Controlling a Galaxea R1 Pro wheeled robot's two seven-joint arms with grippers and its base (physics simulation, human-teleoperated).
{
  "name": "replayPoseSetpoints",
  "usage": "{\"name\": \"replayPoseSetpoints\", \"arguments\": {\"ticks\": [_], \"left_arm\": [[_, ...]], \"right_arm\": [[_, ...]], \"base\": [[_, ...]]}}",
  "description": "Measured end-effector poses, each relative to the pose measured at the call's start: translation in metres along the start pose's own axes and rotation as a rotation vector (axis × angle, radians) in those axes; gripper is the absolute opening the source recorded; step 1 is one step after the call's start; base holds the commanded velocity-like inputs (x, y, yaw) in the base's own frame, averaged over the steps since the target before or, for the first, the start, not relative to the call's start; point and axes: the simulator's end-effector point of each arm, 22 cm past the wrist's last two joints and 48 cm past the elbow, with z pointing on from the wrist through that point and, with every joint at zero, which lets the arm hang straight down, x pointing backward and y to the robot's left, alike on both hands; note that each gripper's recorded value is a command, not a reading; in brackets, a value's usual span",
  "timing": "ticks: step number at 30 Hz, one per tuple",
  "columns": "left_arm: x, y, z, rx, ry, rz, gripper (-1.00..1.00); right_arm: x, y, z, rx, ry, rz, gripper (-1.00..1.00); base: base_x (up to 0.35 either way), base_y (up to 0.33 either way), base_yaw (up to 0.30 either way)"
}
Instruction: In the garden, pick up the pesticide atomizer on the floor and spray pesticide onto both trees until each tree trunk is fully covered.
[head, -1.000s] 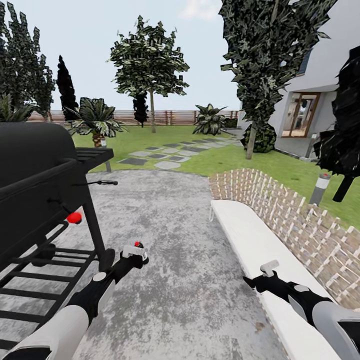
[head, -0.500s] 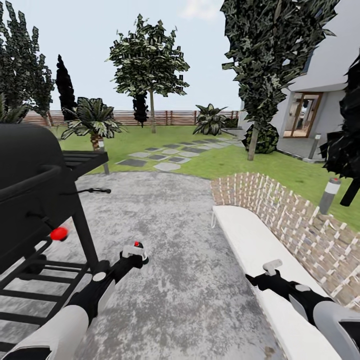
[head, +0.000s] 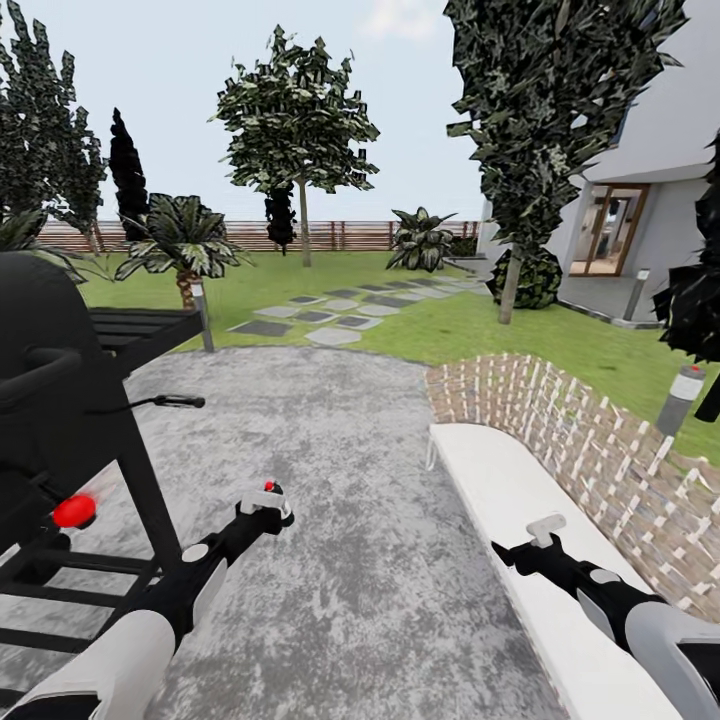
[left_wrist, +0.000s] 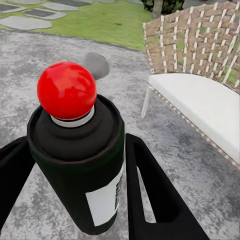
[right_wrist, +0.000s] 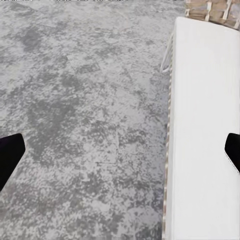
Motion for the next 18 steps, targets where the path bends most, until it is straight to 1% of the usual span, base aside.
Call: {"name": "replayPoseSetpoints", "arguments": {"ticks": [18], "left_arm": [[0.0010,-0.0019,0.0006,0.001,0.002,-0.003,-1.00]], "right_arm": [[0.0008,0.0017,0.0002,-0.003,0.001,-0.001,1.00]], "base": [[0.344,0.000,0.000]]}}
